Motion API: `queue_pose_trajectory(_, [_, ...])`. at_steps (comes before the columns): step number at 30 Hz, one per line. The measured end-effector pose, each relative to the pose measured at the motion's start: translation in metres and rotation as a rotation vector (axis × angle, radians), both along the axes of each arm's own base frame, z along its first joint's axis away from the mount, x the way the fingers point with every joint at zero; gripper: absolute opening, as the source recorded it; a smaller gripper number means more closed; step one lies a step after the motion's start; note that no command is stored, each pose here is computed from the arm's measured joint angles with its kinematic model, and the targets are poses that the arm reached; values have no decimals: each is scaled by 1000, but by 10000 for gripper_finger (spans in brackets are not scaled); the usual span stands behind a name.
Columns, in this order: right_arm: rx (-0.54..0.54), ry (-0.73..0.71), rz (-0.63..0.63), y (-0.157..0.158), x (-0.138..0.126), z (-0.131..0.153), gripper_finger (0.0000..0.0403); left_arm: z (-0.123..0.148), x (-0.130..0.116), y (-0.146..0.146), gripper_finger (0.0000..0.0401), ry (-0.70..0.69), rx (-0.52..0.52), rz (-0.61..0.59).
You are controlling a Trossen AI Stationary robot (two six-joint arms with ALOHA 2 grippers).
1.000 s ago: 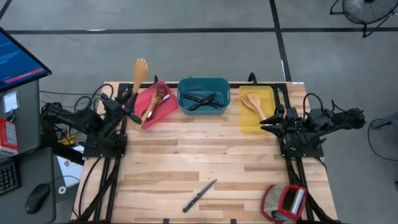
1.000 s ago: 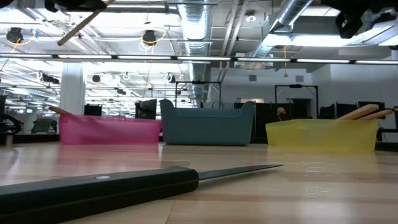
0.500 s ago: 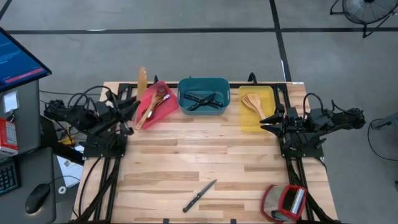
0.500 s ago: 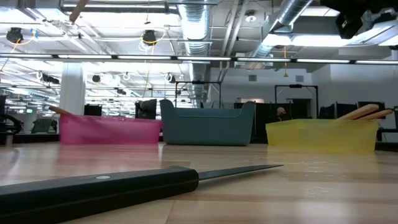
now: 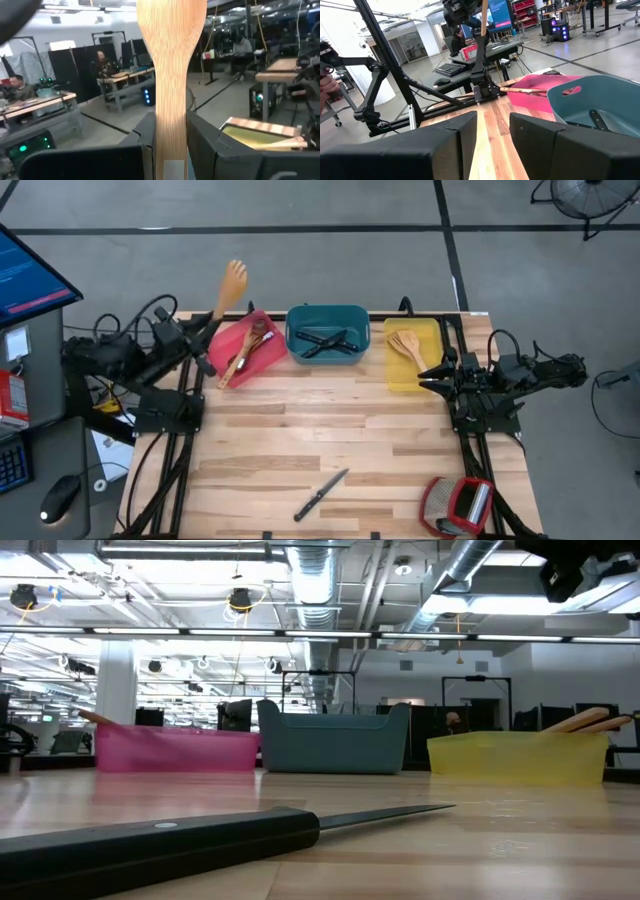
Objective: Pick & Place Kitchen Items
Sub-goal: Put the wooden serving spoon into the red bin
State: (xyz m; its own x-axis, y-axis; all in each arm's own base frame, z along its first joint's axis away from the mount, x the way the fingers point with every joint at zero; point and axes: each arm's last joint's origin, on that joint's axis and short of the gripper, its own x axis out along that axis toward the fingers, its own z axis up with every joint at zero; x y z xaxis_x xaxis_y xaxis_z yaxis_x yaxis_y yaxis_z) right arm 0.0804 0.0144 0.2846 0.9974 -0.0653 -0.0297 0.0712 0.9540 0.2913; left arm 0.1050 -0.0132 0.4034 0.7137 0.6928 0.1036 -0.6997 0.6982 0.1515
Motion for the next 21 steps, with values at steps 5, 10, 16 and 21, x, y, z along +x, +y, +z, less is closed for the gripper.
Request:
queue_pose_trajectory(5, [0,0,0,0,0,0,126,-9,5,1,55,-10,-60,-162])
queue_pose_trajectory(10, [-1,0,0,0,0,0,126,-15,11,7,56,-20,-147,-325])
queue_pose_trajectory(16, [0,0,1,0,0,0,126,-24,20,26,56,31,-258,-401])
queue_pose_trajectory(21, [0,0,1,0,0,0,126,-32,26,52,56,163,-437,-314])
